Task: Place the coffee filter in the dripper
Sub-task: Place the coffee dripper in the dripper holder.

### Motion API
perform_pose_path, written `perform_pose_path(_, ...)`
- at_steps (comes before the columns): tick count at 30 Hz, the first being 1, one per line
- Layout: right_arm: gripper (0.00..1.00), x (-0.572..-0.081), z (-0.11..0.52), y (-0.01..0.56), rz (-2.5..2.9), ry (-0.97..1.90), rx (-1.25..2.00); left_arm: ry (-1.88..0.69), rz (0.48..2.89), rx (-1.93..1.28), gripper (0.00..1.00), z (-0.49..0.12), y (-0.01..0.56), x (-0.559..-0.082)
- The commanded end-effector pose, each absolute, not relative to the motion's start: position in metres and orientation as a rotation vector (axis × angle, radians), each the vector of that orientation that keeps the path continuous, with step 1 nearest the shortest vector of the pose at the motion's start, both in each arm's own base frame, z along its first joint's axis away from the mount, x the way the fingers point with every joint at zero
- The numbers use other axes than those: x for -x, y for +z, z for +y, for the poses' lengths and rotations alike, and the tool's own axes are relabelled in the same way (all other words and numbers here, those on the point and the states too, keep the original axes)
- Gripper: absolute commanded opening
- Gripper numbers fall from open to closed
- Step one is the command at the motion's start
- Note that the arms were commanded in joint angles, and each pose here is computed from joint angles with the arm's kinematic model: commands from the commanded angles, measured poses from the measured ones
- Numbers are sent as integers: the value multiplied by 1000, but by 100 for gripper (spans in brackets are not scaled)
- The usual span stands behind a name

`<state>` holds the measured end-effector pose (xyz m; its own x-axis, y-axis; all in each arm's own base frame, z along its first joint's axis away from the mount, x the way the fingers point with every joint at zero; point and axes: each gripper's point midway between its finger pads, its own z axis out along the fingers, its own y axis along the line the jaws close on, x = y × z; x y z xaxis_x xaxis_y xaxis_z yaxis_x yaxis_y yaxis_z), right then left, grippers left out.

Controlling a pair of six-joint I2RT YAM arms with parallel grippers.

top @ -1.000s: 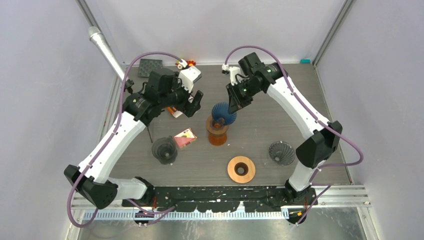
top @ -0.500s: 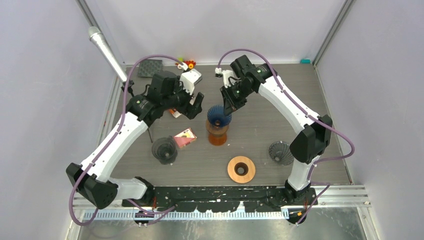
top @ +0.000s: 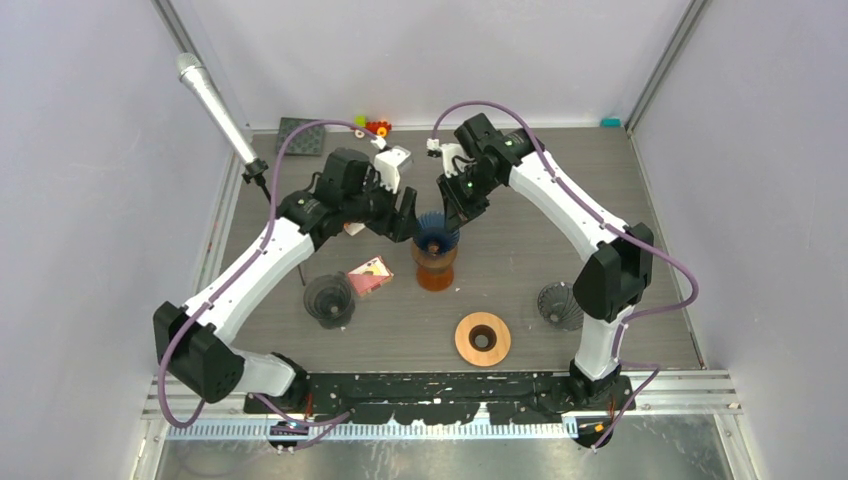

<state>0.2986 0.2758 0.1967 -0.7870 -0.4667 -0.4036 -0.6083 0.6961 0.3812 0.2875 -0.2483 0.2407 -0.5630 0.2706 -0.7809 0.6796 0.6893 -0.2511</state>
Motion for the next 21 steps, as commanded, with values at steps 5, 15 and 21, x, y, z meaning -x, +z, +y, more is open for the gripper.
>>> perform_pose_path(5, 1, -303, 282, 203, 2600, 749, 844, -812, 2130, -693, 61, -267, 238, -296)
perform_pose_path(15, 1, -305, 279, 191, 2639, 705, 849, -861, 2181, -726, 29, -275, 214, -294)
perform_pose_path(21, 1, -306, 274, 183, 2662, 665, 850, -923, 2233, -736, 5, -280, 201, -286)
